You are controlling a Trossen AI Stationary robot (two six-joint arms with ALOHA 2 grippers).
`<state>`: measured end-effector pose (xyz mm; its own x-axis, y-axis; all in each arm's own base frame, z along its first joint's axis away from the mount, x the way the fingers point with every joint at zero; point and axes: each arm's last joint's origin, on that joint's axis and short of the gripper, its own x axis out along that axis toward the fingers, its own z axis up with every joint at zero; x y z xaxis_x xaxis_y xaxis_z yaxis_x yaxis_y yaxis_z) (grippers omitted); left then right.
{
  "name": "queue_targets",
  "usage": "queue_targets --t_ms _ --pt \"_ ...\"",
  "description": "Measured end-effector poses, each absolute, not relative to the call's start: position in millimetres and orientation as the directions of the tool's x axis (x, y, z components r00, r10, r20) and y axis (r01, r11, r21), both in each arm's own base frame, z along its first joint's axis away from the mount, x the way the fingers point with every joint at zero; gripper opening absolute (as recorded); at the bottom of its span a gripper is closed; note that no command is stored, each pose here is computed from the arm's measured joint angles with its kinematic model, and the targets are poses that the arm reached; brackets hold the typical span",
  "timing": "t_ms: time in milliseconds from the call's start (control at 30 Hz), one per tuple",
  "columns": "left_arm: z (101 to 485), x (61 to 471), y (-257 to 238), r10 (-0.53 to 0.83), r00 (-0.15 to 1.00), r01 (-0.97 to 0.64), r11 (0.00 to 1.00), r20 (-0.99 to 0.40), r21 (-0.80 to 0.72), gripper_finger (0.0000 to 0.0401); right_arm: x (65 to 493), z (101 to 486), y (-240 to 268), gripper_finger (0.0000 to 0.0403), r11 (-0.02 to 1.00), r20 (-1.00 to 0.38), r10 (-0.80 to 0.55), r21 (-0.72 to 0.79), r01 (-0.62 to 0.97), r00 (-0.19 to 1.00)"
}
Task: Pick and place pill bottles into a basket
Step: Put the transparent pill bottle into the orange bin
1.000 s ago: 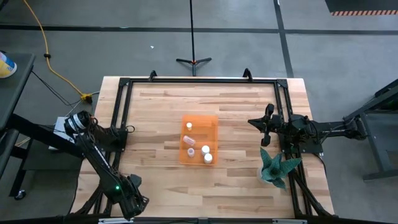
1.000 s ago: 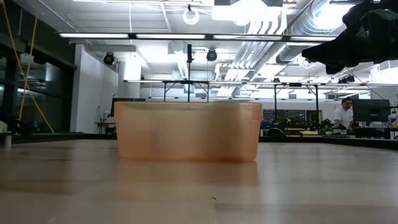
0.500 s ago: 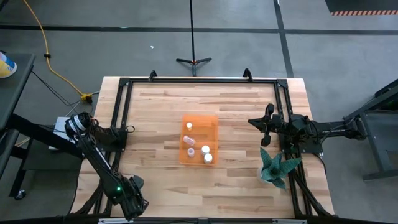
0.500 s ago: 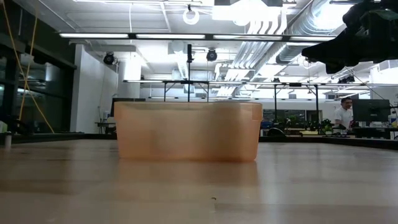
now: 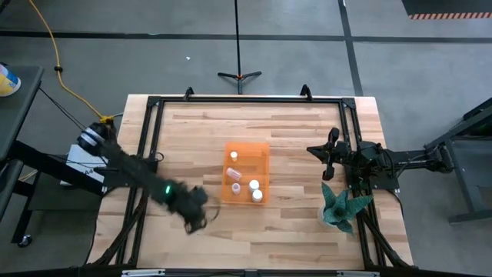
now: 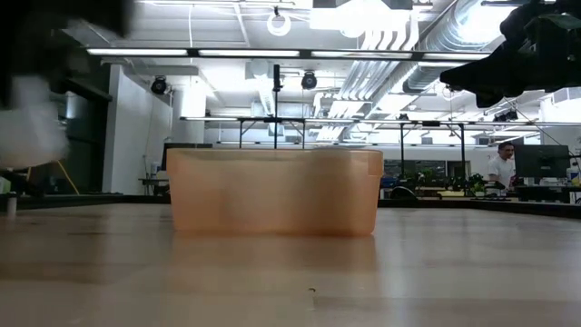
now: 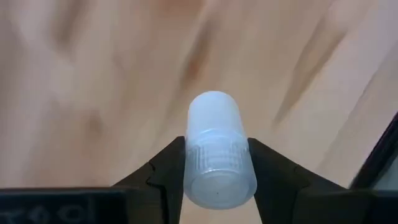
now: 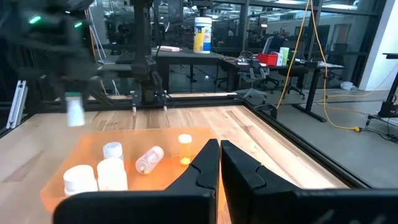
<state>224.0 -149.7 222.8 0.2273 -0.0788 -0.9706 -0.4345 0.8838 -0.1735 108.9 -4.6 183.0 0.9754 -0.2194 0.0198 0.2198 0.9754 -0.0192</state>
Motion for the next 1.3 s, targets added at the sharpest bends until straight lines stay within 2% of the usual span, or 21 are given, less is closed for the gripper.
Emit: queue_targets --t_ms 200,333,500,867,1300 --pt "251 261 -76 -0.039 0.339 -0.186 0.977 -0.94 -0.108 0.0173 109 183 -6 0.0007 0.966 0.019 -0.257 -0.014 0.257 0.966" --pt "267 283 -35 -0.002 0.419 -0.1 0.994 -0.908 -0.048 0.0182 109 182 -6 0.0007 0.964 0.01 -0.264 -0.006 0.264 0.964" --pt "283 306 3 0.037 0.461 -0.035 0.999 -0.887 0.024 0.0181 109 182 -6 0.0007 0.965 0.007 -0.263 -0.006 0.263 0.965" --pt "267 354 48 -0.024 0.426 0.188 0.98 -0.904 0.062 0.0186 109 181 -6 0.0007 0.964 -0.002 -0.264 -0.009 0.264 0.964" --pt "229 377 67 -0.011 0.326 0.274 0.958 -0.945 0.084 0.0187 108 179 -7 0.0007 0.948 -0.022 -0.319 -0.013 0.319 0.947"
